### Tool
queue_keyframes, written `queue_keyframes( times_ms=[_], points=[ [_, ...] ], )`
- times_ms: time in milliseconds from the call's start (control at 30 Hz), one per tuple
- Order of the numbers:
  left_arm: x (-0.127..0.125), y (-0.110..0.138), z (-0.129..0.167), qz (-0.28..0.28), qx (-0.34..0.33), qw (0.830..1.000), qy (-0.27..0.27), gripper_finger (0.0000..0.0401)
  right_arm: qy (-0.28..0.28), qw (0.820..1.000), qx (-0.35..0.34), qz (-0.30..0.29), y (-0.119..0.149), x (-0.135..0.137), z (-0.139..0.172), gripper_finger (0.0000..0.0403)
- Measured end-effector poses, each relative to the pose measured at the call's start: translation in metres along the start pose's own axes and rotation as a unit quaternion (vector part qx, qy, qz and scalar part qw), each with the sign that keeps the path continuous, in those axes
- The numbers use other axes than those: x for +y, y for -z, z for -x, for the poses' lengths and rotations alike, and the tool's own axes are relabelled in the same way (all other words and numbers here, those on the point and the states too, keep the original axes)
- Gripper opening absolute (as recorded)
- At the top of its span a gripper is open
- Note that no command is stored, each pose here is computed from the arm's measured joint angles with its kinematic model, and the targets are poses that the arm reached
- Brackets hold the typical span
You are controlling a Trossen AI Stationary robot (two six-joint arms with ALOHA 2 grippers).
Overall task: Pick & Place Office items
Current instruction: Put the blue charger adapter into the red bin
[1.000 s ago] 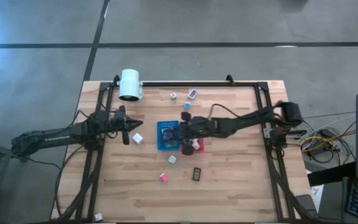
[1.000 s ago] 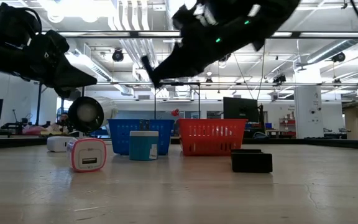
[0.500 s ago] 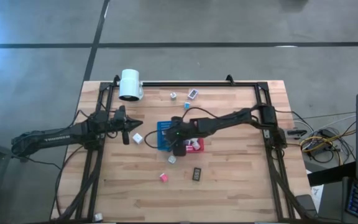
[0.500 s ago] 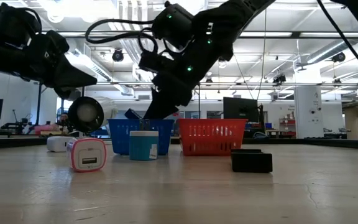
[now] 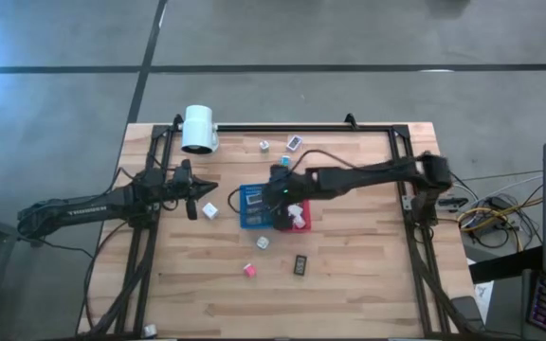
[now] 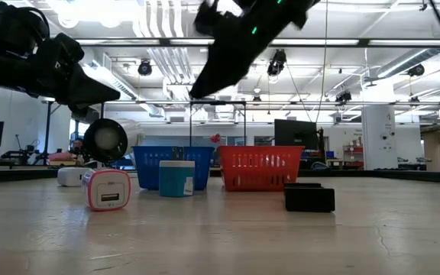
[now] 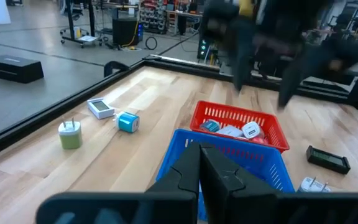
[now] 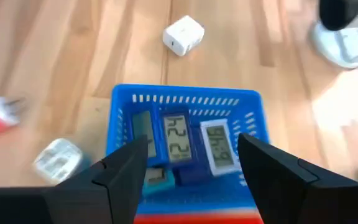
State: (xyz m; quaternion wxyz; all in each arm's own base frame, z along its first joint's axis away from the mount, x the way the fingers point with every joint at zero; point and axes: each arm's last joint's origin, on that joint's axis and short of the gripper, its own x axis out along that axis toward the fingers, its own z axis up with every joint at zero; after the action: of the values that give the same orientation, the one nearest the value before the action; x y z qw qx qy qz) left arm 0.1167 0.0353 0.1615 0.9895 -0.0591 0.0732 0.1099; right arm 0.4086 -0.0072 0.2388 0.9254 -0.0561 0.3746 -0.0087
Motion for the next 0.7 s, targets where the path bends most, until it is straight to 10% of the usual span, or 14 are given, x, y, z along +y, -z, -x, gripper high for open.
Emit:
queue_keyframes(
  times_ms=[267,433,533,700],
  points=[
    [0.0,0.0,0.0,0.0,-0.001,1.0,0.0,0.0014,0.009,0.986,-0.164,-0.006,-0.002,0.0,0.119,0.0187],
    [-0.001,0.0,0.0,0.005,-0.001,1.0,0.009,0.0014,-0.048,0.919,-0.391,-0.016,0.041,0.003,0.188,0.0108],
    [-0.005,-0.006,0.001,-0.007,-0.034,0.997,0.073,0.0014,-0.083,0.872,-0.482,-0.033,0.076,-0.002,0.202,0.0059],
    [-0.007,-0.012,0.003,-0.011,-0.067,0.991,0.114,0.0014,-0.045,0.875,-0.479,-0.049,0.133,-0.006,0.202,0.0013]
  ],
)
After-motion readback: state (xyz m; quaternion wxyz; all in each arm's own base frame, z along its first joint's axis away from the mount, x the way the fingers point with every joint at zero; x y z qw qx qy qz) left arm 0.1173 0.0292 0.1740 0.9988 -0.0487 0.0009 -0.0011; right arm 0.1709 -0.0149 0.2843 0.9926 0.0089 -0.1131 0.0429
